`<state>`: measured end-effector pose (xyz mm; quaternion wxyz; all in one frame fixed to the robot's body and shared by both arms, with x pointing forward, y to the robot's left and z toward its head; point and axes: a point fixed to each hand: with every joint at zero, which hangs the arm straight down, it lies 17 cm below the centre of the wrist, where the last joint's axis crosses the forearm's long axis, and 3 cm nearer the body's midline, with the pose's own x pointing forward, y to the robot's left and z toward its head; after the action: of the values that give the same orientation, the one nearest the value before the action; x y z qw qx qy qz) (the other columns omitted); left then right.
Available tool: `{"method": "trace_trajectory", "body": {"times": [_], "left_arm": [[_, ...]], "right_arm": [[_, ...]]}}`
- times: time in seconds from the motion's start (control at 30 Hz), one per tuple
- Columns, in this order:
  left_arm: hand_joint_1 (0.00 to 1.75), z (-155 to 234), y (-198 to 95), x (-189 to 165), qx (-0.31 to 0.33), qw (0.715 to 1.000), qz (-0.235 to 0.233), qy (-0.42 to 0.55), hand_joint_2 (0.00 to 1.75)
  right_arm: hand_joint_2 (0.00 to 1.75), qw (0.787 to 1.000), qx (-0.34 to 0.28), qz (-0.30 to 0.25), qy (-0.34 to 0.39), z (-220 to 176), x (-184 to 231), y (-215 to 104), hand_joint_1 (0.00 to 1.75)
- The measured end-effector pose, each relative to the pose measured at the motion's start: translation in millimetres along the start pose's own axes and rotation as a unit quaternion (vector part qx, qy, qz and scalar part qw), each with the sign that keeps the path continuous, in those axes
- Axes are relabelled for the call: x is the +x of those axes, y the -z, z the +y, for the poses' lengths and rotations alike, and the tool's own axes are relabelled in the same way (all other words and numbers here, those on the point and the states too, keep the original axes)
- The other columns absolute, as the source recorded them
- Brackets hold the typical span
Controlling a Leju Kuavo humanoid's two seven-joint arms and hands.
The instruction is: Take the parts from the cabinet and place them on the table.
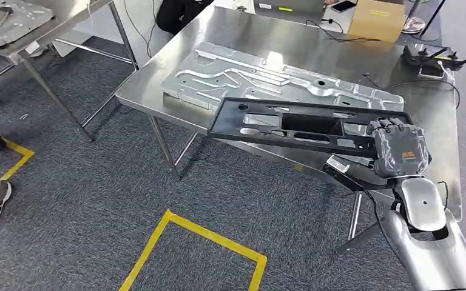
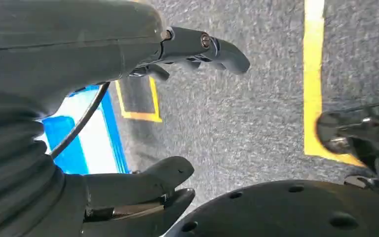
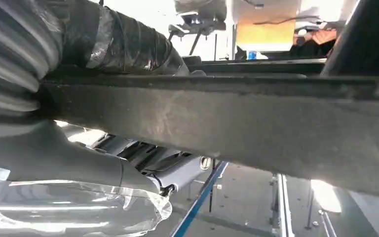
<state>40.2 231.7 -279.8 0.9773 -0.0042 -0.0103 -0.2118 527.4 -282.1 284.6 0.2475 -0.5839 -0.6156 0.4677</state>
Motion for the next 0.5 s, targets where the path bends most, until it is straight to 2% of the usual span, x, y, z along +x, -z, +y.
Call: {"method": "trace_trajectory", "body": {"times": [0.5], "left_arm": [[0.0,0.0,-0.1,2.0,0.001,1.0,-0.003,0.0,1.75]], "right_arm": [[1.75,1.0,0.003,0.003,0.001,2.5,-2.8,-1.0,1.75]]}}
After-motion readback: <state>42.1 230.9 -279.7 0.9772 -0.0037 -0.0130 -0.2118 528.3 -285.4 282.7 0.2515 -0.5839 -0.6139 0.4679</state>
